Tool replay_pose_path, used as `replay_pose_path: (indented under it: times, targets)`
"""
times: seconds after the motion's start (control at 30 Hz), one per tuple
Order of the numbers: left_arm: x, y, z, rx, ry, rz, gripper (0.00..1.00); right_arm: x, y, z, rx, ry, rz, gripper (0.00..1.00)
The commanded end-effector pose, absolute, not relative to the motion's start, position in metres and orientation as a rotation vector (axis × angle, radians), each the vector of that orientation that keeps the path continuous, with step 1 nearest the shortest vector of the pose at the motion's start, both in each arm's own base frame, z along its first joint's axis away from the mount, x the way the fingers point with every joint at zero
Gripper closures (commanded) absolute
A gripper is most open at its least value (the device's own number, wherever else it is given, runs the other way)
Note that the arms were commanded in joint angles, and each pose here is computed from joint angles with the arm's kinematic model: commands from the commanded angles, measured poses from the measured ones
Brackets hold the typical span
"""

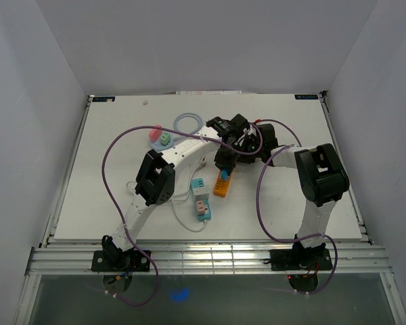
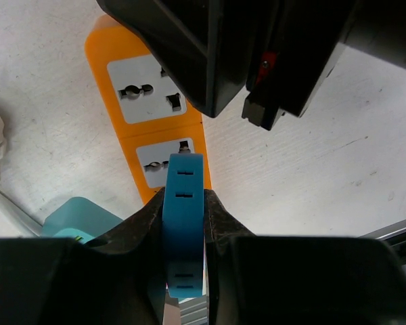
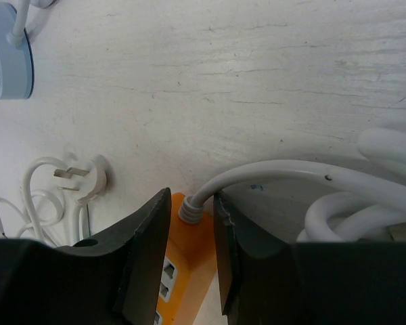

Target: Insert the plug

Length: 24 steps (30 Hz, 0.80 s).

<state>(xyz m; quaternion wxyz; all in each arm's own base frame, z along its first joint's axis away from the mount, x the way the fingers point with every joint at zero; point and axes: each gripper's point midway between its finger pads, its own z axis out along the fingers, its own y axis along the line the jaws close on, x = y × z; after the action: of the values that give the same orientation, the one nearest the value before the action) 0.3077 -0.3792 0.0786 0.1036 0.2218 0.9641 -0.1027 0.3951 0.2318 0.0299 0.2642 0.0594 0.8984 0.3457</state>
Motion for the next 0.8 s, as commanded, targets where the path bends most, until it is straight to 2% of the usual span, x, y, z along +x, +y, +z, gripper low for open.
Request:
replay_pose_path:
  times: [0.0,0.77]
  targets:
    - [0.3166,-0.3771,0.087,0.626,2.826,-0.282,1.0,0.3824,0.2326,0.0167,0.163,2.474,0.936,0.62]
    - [0.3171,-0.3772,0.0838,0.589,2.869,-0.292,1.0,0.3817,0.2321,0.0134,0.158,2.483,0.931,0.62]
